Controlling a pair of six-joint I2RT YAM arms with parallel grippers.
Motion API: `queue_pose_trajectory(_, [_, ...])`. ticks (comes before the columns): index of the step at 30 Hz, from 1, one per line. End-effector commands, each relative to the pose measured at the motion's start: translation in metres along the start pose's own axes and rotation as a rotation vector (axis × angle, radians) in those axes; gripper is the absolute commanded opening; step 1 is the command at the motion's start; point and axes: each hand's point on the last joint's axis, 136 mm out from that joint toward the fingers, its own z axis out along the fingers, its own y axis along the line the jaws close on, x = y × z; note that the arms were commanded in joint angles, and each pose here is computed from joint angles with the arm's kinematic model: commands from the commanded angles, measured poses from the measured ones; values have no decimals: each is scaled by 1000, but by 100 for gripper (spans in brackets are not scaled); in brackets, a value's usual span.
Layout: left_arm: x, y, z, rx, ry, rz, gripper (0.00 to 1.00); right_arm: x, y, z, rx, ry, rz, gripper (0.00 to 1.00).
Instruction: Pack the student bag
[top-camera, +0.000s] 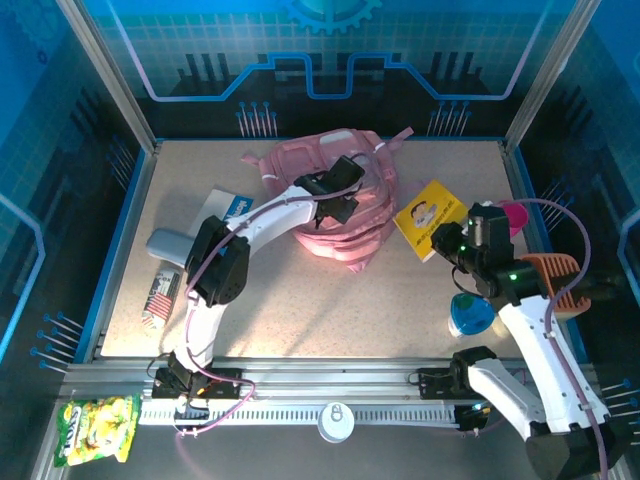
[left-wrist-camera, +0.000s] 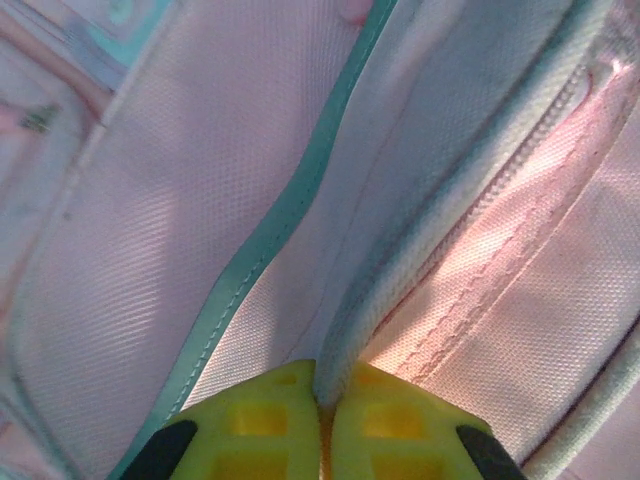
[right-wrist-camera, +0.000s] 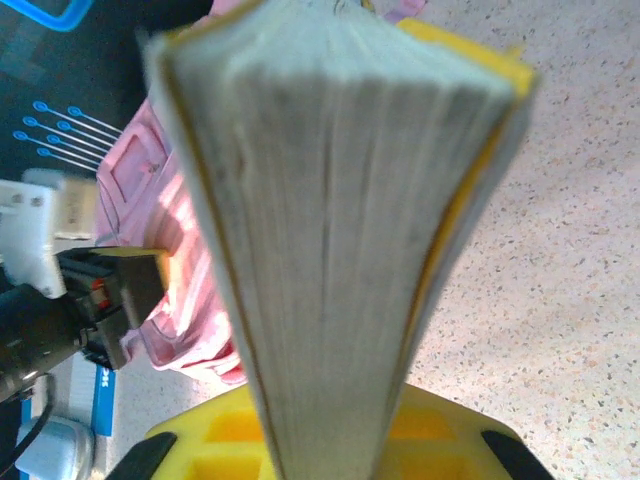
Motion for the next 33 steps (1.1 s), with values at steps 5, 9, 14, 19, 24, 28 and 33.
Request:
queue_pose_trajectory(5, [-79, 32, -102, -6, -356, -184, 0, -2, 28, 2, -179, 8, 53, 4])
queue_pose_trajectory(9, [-93, 35, -124, 19, -440, -227, 0, 7, 43, 16, -274, 70, 110, 4])
queue_pose_trajectory(14, [-102, 36, -131, 31, -482, -246, 0, 16, 65, 44, -379, 128, 197, 4])
queue_pose_trajectory(19, [-103, 34, -129, 47, -476, -256, 0, 16, 94, 70, -438, 130, 236, 4])
queue_pose_trajectory(24, [-104, 32, -130, 61, -481, -268, 0, 18, 104, 115, -376, 81, 225, 5])
queue_pose_trajectory(28, [-107, 31, -134, 89, -487, -294, 0, 16, 107, 163, -342, 42, 253, 4])
queue_pose_trajectory(33, [-109, 26, -138, 175, -485, -342, 0, 14, 120, 202, -303, -45, 185, 9])
